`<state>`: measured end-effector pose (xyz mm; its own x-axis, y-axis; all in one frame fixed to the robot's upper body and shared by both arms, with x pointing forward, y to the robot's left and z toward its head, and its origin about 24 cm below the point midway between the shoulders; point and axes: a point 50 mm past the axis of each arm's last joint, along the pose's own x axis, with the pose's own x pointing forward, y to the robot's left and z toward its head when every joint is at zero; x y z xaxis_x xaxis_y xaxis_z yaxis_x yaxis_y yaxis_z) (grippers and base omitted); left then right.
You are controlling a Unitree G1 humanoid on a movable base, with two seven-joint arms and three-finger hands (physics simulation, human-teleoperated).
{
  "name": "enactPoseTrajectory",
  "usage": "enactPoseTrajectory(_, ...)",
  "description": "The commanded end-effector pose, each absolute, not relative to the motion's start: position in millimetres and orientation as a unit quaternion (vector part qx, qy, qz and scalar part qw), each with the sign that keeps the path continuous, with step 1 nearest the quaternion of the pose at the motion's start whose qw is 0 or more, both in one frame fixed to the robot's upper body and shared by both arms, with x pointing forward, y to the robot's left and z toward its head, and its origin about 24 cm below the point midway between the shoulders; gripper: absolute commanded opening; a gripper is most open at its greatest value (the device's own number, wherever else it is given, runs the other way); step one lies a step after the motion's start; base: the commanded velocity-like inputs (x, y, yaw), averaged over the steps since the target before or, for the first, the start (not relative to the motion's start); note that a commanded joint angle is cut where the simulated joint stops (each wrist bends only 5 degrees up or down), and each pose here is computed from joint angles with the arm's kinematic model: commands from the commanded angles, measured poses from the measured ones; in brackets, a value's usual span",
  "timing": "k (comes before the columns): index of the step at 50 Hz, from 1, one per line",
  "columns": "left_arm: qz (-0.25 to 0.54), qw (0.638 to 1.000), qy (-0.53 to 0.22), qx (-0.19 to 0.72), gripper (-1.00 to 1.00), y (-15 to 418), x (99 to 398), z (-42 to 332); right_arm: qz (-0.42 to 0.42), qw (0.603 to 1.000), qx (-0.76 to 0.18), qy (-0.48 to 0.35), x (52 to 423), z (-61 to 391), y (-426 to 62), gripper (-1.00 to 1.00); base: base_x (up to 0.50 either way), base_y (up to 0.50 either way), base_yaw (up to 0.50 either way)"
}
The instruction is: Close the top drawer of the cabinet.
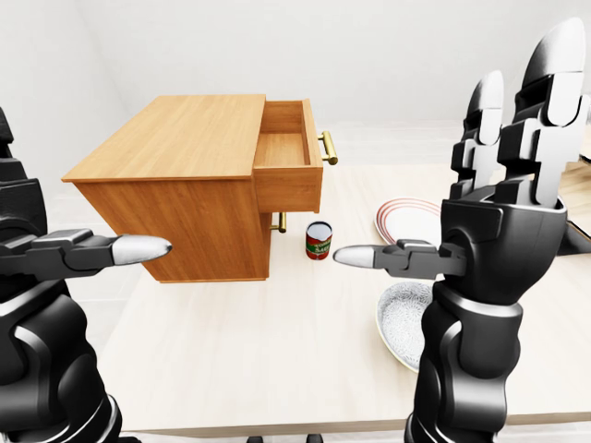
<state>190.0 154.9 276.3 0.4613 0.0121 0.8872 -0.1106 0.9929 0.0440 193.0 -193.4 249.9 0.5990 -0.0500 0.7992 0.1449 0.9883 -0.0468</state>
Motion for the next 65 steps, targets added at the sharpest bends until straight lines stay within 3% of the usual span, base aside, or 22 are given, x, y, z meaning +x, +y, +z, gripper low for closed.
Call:
enactPoseTrajectory(1, 0.036, 0.851, -0.522, 0.043, 1.00, 154.1, 188.1, 277.1, -0.059, 0.901, -0.054, -0.426, 199.9, 243.7, -192.5, 1.00, 0.00, 0.00, 0.00)
enactPoseTrajectory(19, 0.028, 0.841, -0.538, 0.047, 1.00, 152.5, 185.7, 283.6, -0.071, 0.947, -0.023, -0.313, 243.7, 202.5, -196.2, 1.00, 0.00, 0.00, 0.00)
enactPoseTrajectory(47, 0.013, 0.854, -0.519, 0.003, 1.00, 151.9, 181.9, 273.4, -0.053, 0.965, -0.004, -0.258, 279.9, 185.6, -179.6, 1.00, 0.00, 0.00, 0.00)
enactPoseTrajectory(65, 0.006, 0.856, -0.516, 0.025, 1.00, 147.4, 183.7, 272.5, -0.020, 0.973, 0.004, -0.231, 303.9, 181.3, -155.7, 1.00, 0.00, 0.00, 0.00)
